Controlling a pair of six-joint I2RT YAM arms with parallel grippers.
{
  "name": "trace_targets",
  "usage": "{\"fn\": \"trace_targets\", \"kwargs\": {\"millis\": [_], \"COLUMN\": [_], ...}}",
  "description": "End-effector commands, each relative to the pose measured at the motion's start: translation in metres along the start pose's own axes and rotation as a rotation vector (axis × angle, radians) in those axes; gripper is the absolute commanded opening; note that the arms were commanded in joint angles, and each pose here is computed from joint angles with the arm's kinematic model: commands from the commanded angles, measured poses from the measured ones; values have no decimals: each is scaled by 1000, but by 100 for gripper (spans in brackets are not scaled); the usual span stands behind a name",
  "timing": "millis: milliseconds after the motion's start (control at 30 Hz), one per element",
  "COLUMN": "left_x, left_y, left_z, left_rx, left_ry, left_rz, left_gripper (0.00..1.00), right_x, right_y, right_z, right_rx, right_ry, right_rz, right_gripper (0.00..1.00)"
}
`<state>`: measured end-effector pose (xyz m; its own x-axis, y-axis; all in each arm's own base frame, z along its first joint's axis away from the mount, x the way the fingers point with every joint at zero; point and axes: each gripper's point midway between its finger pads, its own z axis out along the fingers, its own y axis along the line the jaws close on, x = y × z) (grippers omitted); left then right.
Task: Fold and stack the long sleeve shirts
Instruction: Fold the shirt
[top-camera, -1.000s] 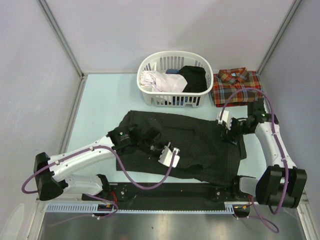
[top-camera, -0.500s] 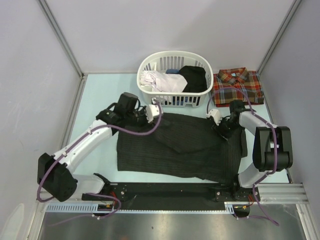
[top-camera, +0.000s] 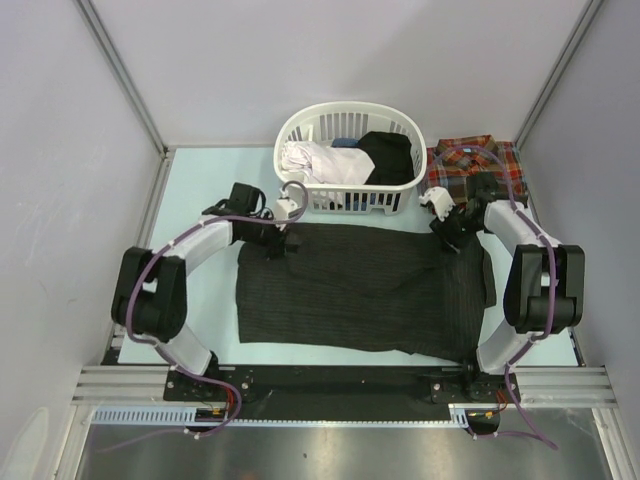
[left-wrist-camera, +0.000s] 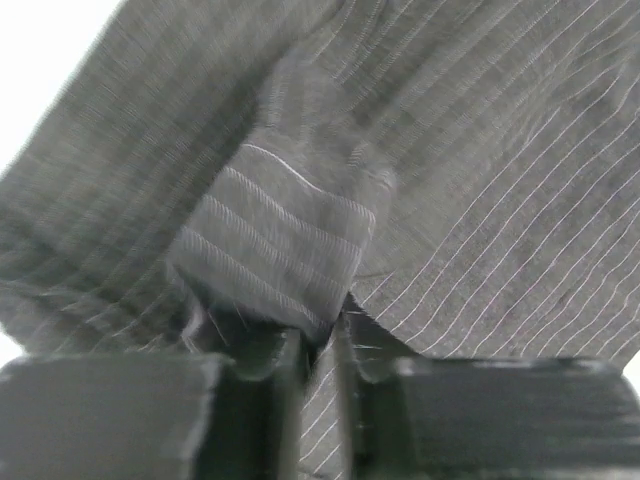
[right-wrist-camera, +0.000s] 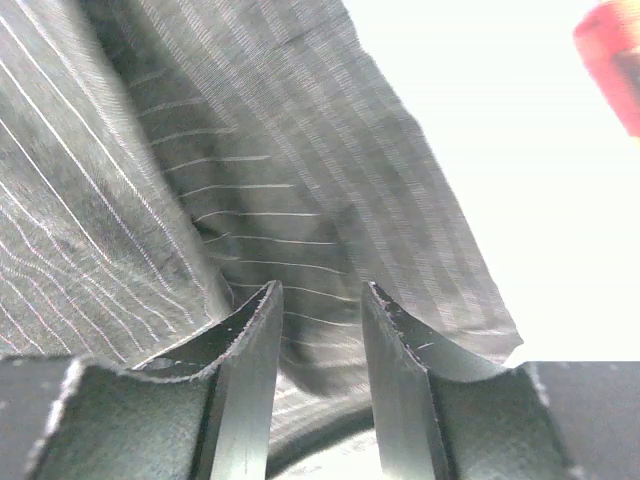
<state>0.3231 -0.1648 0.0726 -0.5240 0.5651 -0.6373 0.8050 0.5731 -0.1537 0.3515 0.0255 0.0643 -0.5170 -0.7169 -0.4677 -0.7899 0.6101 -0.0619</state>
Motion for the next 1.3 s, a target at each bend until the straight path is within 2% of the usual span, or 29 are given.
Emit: {"fn": "trace_targets", "kwargs": {"millis": [0, 100, 167, 267, 333, 400, 433, 533, 600, 633, 700, 733, 800, 833, 933, 1067, 1200, 1267], "left_x": [2, 8, 14, 18, 12, 8, 5, 8, 17, 24, 41, 49, 62, 66, 79, 79, 67, 54], "left_y": [8, 25, 43, 62, 67, 66, 68, 73, 75, 80, 86, 89, 98, 105, 126, 141, 141, 131], "left_z": [-4, -27, -46, -57, -57, -47, -44, -29, -15, -12, -4, -3, -2, -3, -9, -12, -19, -31], "left_rx": [41, 19, -22, -92, -97, -60, -48, -52, -55, -85, -112, -138, -160, -172, -197, -214, -205, -184], "left_ry": [25, 15, -1, -1, -13, -23, -30, -15, 23, 51, 105, 129, 153, 155, 166, 160, 118, 67], "left_rz": [-96, -197, -268, -294, -305, -376, -392, -443, -485, -509, -570, -585, -623, -642, -704, -716, -695, -634], "left_gripper": [36, 50, 53, 57, 59, 60, 66, 67, 62, 52, 40, 29, 20, 11, 0, 0, 0, 15], "right_x": [-18, -20, -21, -17, -10, -4, -4, 8, 20, 19, 26, 23, 23, 19, 2, -15, -33, -35], "right_y": [-9, -18, -20, -11, -1, 5, 4, 5, 6, 2, 1, -4, -9, -15, -22, -38, -48, -56], "right_z": [-26, -38, -45, -43, -32, -23, -18, -1, 11, 15, 27, 32, 43, 45, 54, 53, 30, 7], "right_rx": [27, 54, 59, 29, 5, -6, 9, 31, 30, 45, 44, 59, 65, 79, 83, 108, 99, 114], "right_ry": [-33, -36, -39, -33, -12, 1, 1, 27, 62, 55, 73, 64, 68, 57, 34, -1, -32, -63], "right_rz": [45, 77, 105, 165, 194, 221, 215, 210, 214, 207, 213, 206, 211, 210, 189, 173, 183, 187], "right_gripper": [43, 44, 45, 45, 45, 45, 45, 45, 44, 45, 45, 44, 44, 44, 46, 48, 48, 48]}}
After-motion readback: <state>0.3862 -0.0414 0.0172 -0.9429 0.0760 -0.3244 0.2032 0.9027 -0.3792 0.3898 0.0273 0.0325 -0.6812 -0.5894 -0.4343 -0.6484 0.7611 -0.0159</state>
